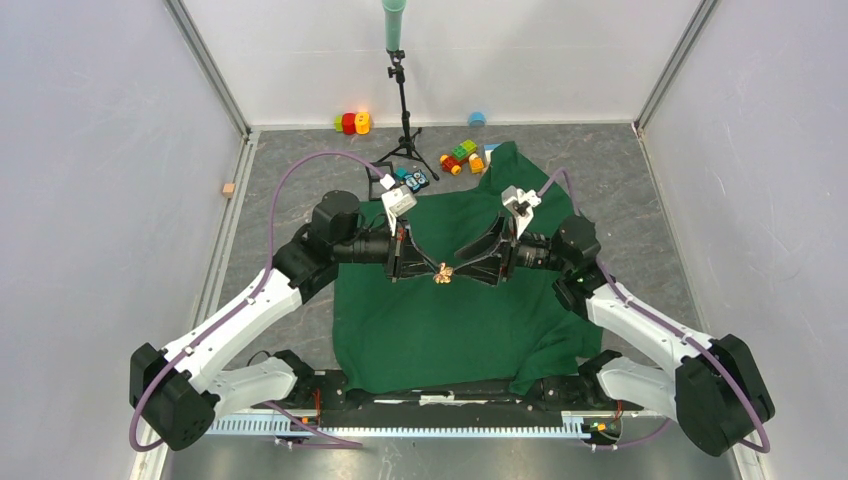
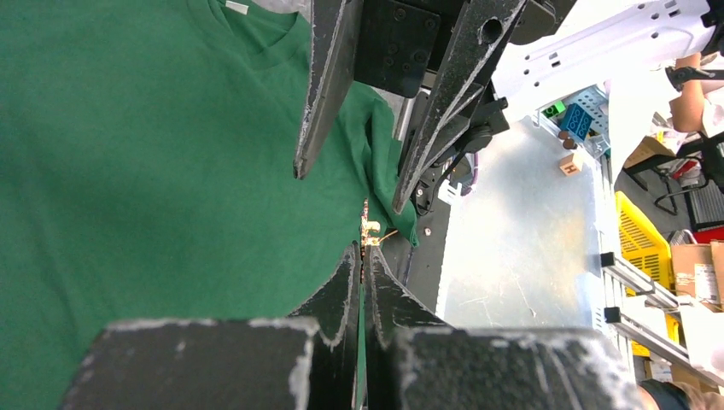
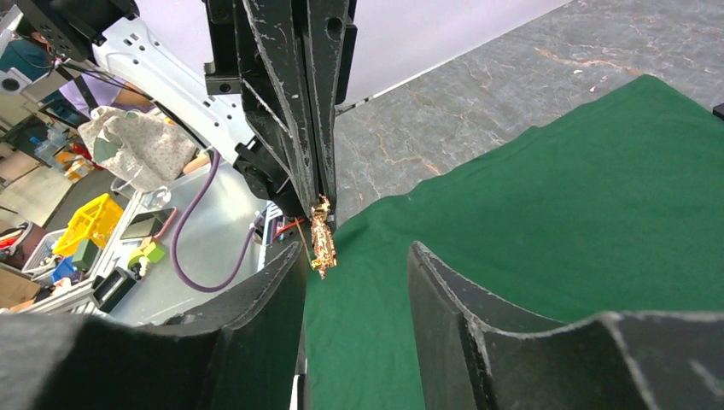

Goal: Pin the brooch onto the clothing

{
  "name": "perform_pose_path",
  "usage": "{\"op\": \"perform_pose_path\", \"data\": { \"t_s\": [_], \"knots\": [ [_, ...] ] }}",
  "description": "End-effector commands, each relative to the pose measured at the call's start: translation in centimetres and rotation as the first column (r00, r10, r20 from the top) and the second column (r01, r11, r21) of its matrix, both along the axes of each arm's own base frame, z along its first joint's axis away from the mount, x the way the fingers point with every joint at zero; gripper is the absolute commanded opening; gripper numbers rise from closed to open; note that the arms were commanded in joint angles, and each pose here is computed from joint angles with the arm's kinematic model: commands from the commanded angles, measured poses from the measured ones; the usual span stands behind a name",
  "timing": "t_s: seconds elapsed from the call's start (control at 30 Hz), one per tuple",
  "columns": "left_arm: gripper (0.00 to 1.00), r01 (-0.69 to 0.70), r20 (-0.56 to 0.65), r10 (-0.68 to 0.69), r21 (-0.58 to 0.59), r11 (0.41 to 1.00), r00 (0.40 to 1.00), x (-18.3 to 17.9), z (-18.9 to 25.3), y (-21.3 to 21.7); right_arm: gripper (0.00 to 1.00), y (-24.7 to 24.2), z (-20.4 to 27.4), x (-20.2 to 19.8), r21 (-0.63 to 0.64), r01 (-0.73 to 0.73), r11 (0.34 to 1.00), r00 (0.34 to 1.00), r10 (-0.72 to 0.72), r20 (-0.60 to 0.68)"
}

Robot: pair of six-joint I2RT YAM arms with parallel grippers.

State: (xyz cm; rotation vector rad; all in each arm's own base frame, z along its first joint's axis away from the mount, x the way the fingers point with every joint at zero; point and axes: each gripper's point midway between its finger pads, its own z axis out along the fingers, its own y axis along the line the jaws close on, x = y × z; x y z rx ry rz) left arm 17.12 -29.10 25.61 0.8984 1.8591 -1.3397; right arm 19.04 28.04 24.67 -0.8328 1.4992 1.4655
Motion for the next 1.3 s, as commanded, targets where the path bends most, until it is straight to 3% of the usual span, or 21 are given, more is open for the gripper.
{"op": "perform_pose_path", "data": {
  "t_s": [0.0, 0.7, 0.9, 1.1, 1.27],
  "knots": [
    [0.02, 0.042, 0.01, -0.042, -0.057, 0.997, 0.999, -0.7, 1.4, -0.4, 0.5, 0.3, 1.4, -0.2, 0.046, -0.015, 0.999, 0.999, 0.014, 0.03],
    [0.02, 0.034, 0.009, -0.034, -0.063, 0.997, 0.999, -0.6, 1.3, -0.4, 0.18, 1.3, 1.1, -2.0, 0.051, -0.115, 0.992, 0.993, 0.113, 0.029],
    [0.02, 0.036, 0.013, -0.035, -0.074, 0.997, 0.999, -0.7, 1.5, -0.4, 0.13, 1.4, 1.0, -2.1, 0.047, -0.122, 0.991, 0.992, 0.121, 0.028],
    [0.03, 0.04, 0.007, -0.04, -0.075, 0.996, 0.999, -0.8, 1.4, -0.4, 0.0, 1.4, 1.0, -2.1, 0.048, -0.122, 0.991, 0.992, 0.121, 0.028],
    [0.43, 0.05, -0.028, -0.052, -0.069, 0.996, 0.998, -0.9, 1.1, -0.6, 0.0, 1.4, 1.7, -2.2, 0.056, -0.124, 0.991, 0.992, 0.121, 0.043]
  ]
}}
